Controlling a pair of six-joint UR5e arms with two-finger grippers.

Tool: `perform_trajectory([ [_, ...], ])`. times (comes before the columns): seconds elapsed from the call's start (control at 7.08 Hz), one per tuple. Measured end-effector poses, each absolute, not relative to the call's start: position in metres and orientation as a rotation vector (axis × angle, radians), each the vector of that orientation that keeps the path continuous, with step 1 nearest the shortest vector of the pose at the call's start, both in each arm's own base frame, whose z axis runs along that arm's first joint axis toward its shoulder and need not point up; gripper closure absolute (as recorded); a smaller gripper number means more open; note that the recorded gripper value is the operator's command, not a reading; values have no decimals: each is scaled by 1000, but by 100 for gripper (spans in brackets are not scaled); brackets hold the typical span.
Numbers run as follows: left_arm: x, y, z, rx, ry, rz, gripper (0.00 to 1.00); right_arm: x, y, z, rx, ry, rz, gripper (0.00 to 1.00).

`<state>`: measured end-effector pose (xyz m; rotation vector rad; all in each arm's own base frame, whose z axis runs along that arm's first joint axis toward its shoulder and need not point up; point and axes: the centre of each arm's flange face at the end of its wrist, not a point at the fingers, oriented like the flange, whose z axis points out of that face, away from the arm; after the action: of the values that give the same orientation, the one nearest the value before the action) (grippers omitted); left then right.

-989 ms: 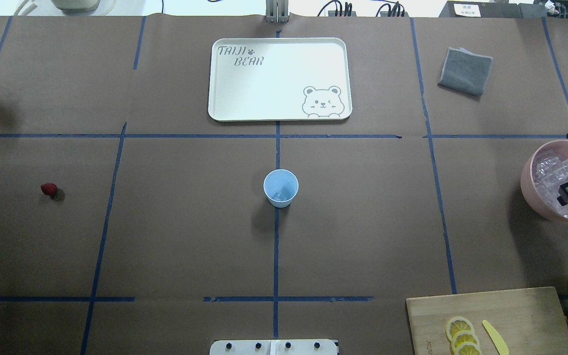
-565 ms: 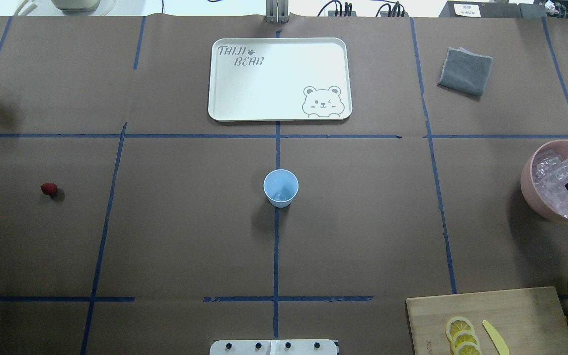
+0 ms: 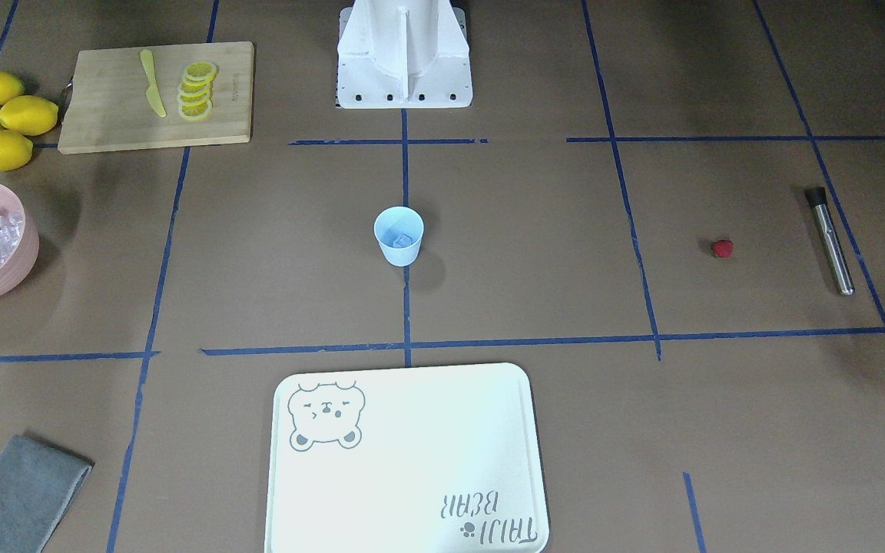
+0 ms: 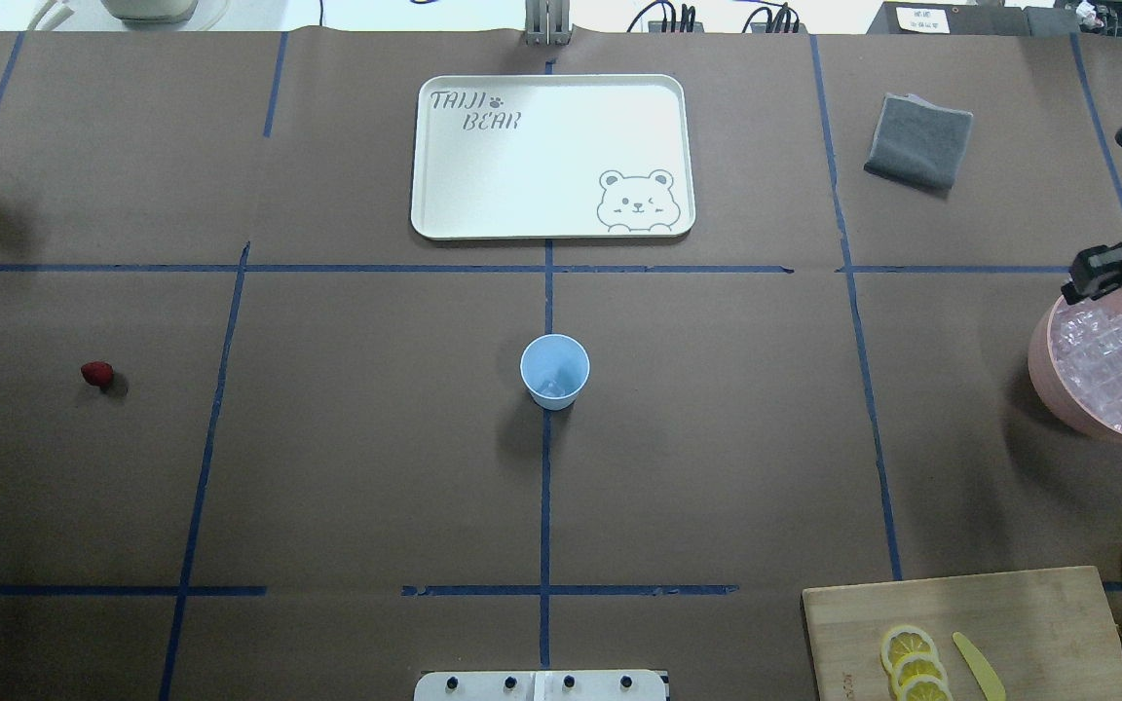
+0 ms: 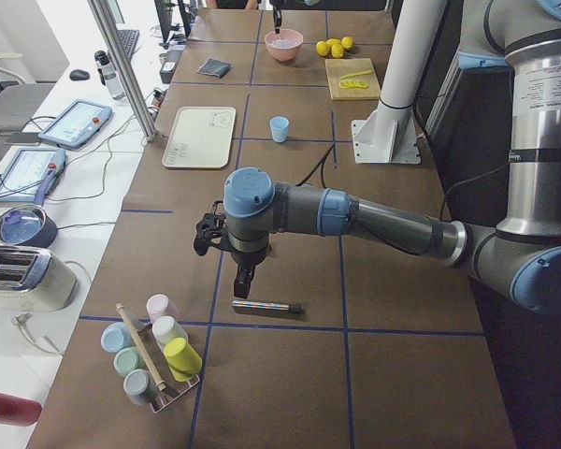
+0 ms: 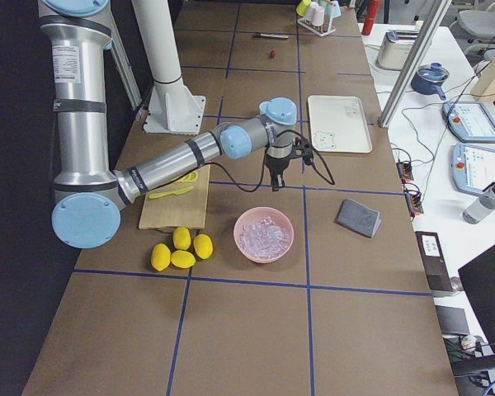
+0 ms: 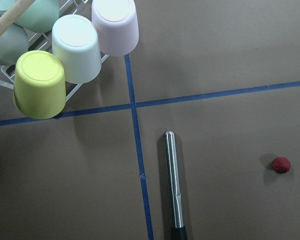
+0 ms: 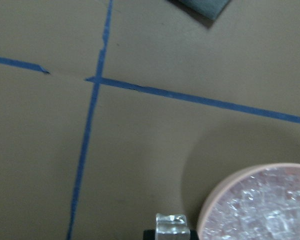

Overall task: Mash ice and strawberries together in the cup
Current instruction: 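Carry the held ice cube over the light-blue cup, then open the right gripper to drop the cube into the cup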

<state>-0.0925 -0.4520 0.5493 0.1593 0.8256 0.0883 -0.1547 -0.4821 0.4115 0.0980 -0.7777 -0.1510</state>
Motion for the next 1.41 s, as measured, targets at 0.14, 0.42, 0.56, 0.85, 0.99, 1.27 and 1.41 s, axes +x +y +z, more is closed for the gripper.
perform_trajectory([
  [0.14,-92,-452,549,160,826,89,0,-200,-497,351,71,-803,-117,100],
  [0.42,-92,-452,549,160,826,89,0,-313,-486,245,10,-844,-34,100],
  [0.56,-92,-452,549,160,826,89,0,-372,-467,204,0,-844,6,100],
  [0.85,-92,-453,550,157,827,89,0,-473,-431,151,5,-817,40,99],
  [0.99,-92,-453,551,155,827,88,0,-510,-423,140,5,-791,41,99],
  [1.27,-92,-453,554,150,827,86,0,-548,-417,140,11,-763,33,98],
  [1.41,-92,-453,554,150,827,86,0,-558,-417,141,15,-763,29,98],
])
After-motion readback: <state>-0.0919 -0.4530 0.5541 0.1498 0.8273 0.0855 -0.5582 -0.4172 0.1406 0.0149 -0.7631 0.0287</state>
